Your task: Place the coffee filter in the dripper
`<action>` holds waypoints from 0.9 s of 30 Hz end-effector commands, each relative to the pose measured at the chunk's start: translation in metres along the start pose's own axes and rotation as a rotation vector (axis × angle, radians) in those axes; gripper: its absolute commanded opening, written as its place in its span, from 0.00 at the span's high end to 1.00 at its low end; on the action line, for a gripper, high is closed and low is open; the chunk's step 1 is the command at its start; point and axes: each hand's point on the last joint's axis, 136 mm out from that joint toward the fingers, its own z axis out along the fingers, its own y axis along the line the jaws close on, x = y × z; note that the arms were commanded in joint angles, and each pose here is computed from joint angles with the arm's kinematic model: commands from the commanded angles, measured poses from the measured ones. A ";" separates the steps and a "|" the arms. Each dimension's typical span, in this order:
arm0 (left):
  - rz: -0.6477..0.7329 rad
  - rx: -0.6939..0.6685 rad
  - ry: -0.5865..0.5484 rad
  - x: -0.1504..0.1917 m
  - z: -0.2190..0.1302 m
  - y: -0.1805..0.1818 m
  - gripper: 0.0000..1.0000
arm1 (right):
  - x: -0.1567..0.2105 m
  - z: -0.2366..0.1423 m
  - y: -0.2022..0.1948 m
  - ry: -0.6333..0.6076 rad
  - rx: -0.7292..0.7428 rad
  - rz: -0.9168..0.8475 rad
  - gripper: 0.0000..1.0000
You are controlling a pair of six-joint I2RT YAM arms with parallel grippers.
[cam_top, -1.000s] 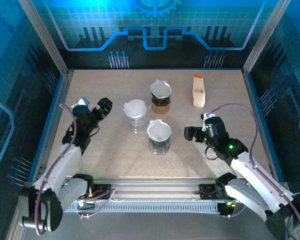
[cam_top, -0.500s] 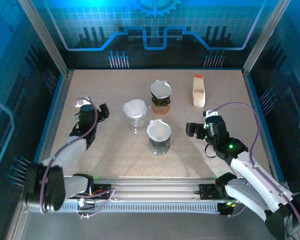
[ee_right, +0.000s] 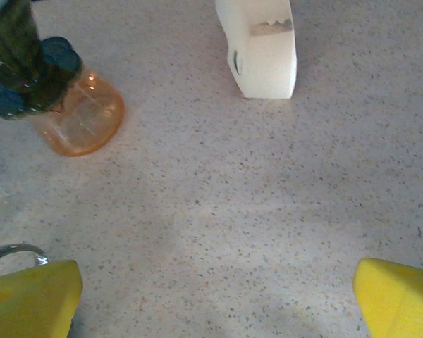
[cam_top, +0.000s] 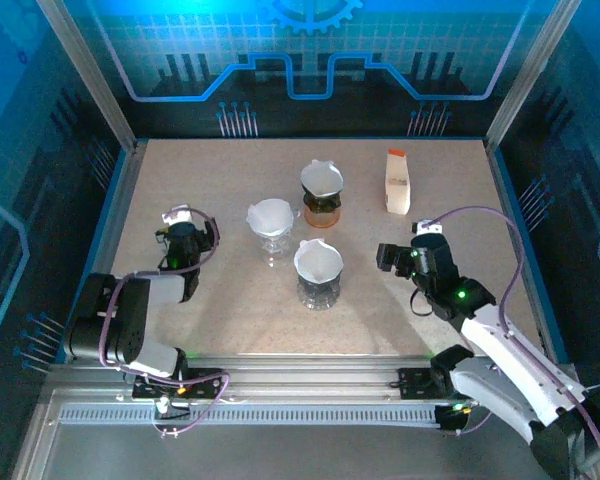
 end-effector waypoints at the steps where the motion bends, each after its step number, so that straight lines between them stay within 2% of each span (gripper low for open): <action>1: -0.024 0.054 -0.125 -0.022 -0.010 -0.003 0.01 | -0.005 0.002 -0.013 -0.010 0.077 0.035 0.00; 6: -0.041 0.076 -0.095 -0.021 -0.004 -0.002 0.01 | -0.005 0.008 -0.010 0.007 0.058 -0.004 0.00; 8: -0.005 0.162 -0.065 -0.009 -0.004 -0.016 0.01 | -0.006 0.009 -0.006 0.012 0.036 -0.024 0.00; 9: 0.027 0.223 -0.118 -0.003 -0.006 -0.026 0.01 | -0.007 0.009 -0.005 0.012 0.024 -0.028 0.00; 10: 0.023 0.214 -0.202 -0.013 -0.013 -0.023 0.01 | -0.007 0.009 -0.004 0.012 0.019 -0.029 0.00; 12: -0.021 0.146 -0.140 -0.008 -0.012 -0.011 0.01 | -0.007 0.010 -0.007 0.010 0.031 -0.037 0.00; 18: -0.009 0.151 -0.135 -0.010 -0.005 -0.015 0.01 | -0.022 0.016 -0.018 -0.008 0.099 -0.056 0.00; 23: -0.010 0.150 -0.130 -0.009 -0.005 -0.014 0.01 | -0.050 0.032 -0.030 -0.160 0.155 -0.091 0.00; 27: -0.008 0.149 -0.122 -0.009 -0.003 -0.015 0.01 | -0.071 0.044 -0.058 -0.267 0.241 -0.119 0.00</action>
